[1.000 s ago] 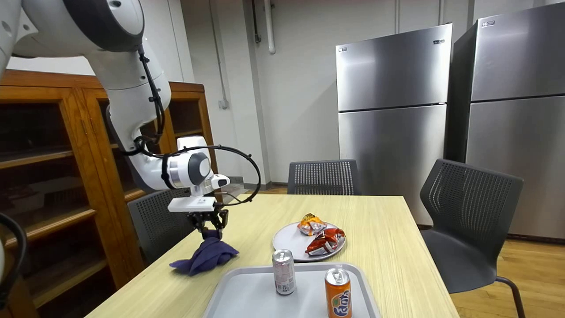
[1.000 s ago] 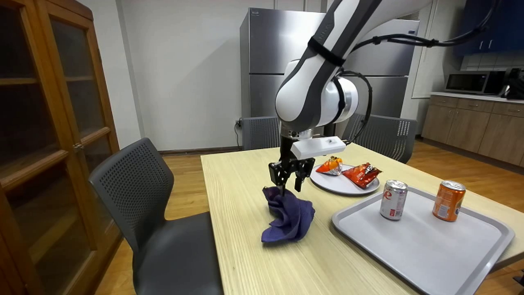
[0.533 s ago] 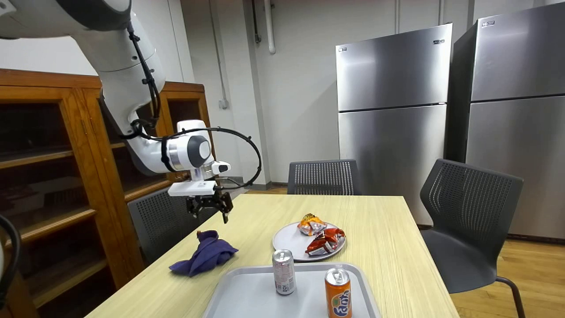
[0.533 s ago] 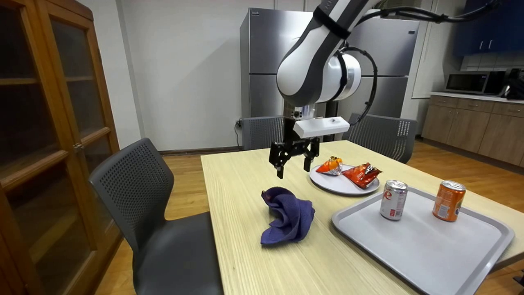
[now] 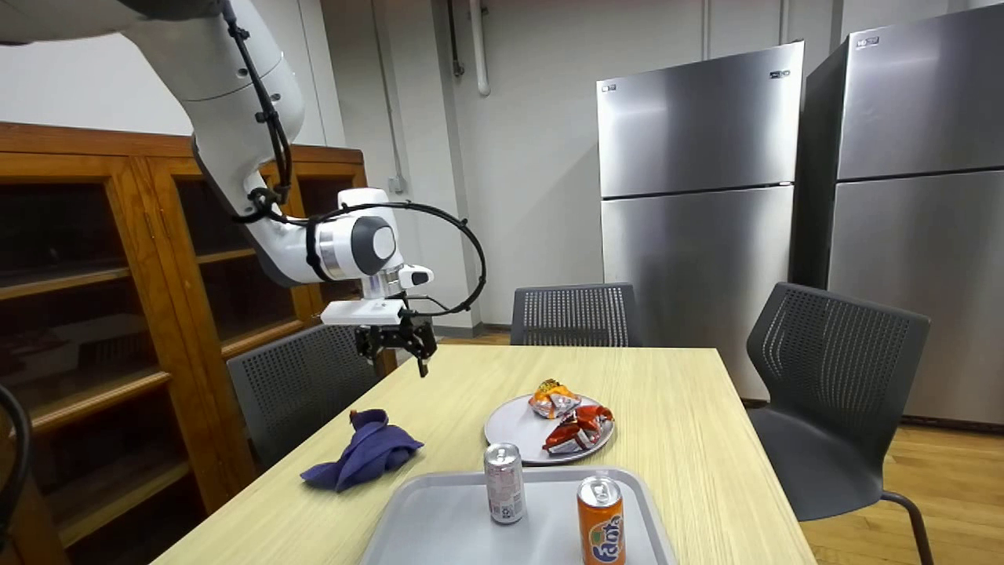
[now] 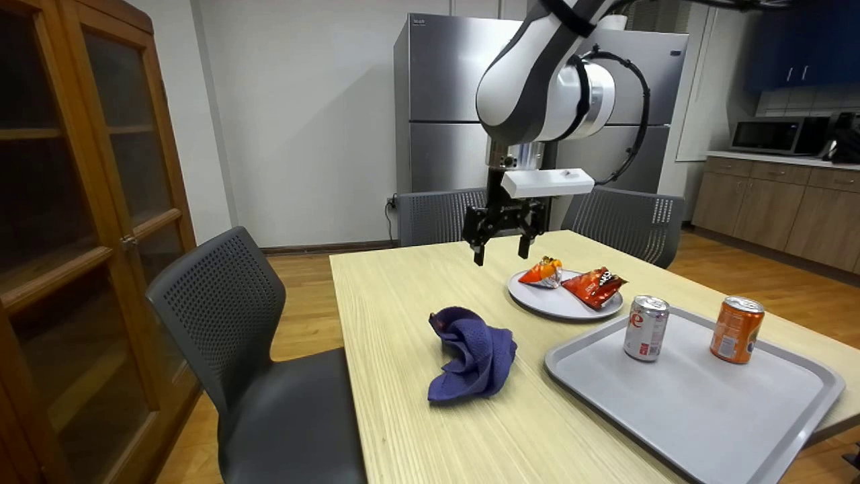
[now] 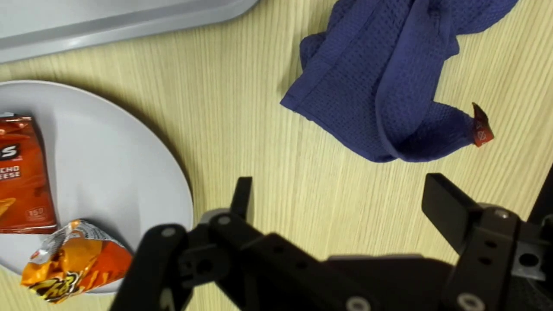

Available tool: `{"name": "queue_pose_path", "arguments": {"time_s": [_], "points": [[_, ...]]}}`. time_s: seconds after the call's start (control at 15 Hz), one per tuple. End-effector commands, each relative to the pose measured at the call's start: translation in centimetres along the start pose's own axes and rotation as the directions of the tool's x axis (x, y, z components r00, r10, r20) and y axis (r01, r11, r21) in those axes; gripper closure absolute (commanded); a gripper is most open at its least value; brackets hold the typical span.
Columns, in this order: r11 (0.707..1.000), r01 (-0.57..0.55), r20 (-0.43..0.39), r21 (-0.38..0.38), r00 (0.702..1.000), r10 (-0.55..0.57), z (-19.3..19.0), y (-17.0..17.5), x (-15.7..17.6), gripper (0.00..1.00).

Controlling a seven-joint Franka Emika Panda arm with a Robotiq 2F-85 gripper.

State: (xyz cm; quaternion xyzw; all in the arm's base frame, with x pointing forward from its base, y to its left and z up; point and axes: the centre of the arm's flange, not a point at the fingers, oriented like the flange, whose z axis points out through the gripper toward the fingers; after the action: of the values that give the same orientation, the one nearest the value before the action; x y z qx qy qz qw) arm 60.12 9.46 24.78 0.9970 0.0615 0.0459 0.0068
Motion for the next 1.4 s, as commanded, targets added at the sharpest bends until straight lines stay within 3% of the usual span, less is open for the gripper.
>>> {"name": "queue_pose_path", "arguments": {"time_s": [0.0, 0.6, 0.67, 1.33], "points": [[0.997, -0.078, 0.008, 0.017, 0.997, 0.078, -1.6, 3.2, 0.3, 0.00], [0.972, -0.232, -0.009, 0.033, 0.973, 0.233, -2.3, 11.4, 0.5, 0.00], [0.974, -0.225, -0.023, 0.019, 0.974, 0.225, -1.1, 10.4, 0.4, 0.00], [0.971, -0.240, -0.025, 0.017, 0.970, 0.240, -1.2, 11.3, 0.4, 0.00]]}}
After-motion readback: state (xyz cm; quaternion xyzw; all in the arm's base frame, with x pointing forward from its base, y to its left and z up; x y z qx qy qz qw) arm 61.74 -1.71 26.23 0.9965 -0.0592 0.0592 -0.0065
